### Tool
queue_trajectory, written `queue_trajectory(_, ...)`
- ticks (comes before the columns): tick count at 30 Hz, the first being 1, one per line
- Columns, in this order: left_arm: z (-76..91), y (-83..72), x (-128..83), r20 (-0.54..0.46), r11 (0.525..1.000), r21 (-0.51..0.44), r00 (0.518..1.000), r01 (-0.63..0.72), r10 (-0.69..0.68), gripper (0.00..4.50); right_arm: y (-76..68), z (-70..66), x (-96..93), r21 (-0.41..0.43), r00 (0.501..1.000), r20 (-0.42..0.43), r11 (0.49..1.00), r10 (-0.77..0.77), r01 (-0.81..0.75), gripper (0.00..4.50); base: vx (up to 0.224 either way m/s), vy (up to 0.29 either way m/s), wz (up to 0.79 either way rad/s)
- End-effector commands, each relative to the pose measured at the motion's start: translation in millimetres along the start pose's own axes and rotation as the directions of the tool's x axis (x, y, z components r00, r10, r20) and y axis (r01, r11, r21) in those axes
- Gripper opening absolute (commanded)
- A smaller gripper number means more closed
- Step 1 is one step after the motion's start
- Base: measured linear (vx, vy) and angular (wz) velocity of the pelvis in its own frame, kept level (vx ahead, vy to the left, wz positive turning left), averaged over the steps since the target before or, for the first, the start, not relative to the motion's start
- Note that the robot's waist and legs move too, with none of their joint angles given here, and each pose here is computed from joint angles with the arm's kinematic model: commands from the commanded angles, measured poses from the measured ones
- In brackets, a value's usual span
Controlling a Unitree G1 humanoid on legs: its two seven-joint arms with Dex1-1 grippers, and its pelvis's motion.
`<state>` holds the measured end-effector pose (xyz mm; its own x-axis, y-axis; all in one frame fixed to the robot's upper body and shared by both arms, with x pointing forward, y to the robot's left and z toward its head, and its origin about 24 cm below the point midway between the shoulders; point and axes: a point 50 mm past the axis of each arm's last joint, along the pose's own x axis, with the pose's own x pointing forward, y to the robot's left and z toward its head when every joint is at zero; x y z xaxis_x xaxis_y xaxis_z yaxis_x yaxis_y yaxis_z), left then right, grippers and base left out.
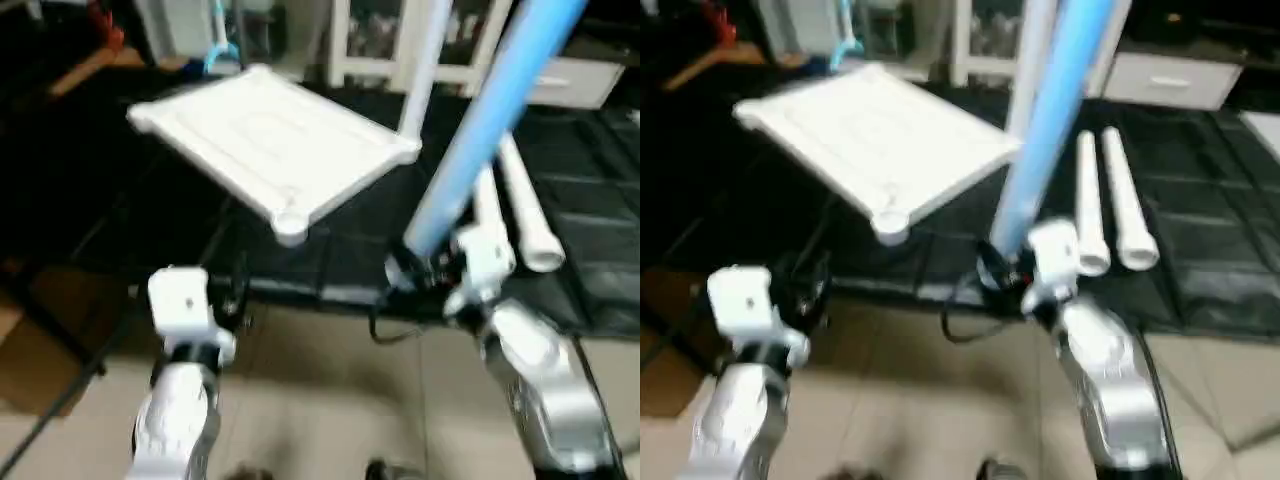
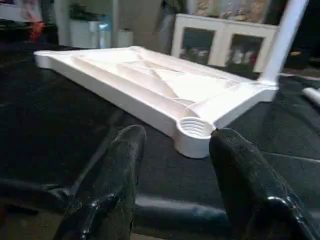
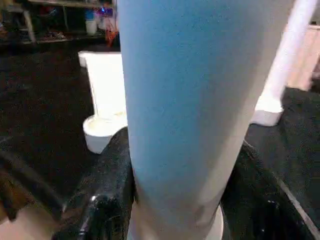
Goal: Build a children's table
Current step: Move to table
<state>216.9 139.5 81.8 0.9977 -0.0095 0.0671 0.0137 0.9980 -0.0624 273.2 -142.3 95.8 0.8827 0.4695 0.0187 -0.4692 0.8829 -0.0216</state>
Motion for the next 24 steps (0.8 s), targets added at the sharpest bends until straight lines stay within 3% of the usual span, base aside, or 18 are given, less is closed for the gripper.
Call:
queue_trajectory(1,8.9,-2.7,-1.3,0.045,1.000,0.012,0.999,0.002,-0.003,2.42,-3.2,3.4,2.5,0.019,1.000,0.008,1.000,0.009,-0.009,1.88,-0.116,0.007,0.08)
queue_trajectory(10,18.9,2.2,3.5,0.075,0.999,0.043,0.997,0.025,-0.028,2.42,0.4,-0.5,1.9,0.089,1.000,0.011,0.996,0.014,-0.015,1.88,-0.013,-0.050,0.02)
queue_trajectory(13,19.6,3.4,6.1,0.070,0.999,0.037,0.997,0.028,-0.030,2.42,2.8,0.7,2.4,0.098,0.999,0.020,0.995,0.030,-0.032,1.88,0.029,-0.002,-0.65)
queue_trajectory(24,17.1,4.3,5.0,0.056,0.999,0.040,0.998,0.011,-0.013,2.42,1.4,6.3,4.4,0.070,0.997,0.022,0.994,0.079,-0.080,1.88,0.157,0.027,-0.11)
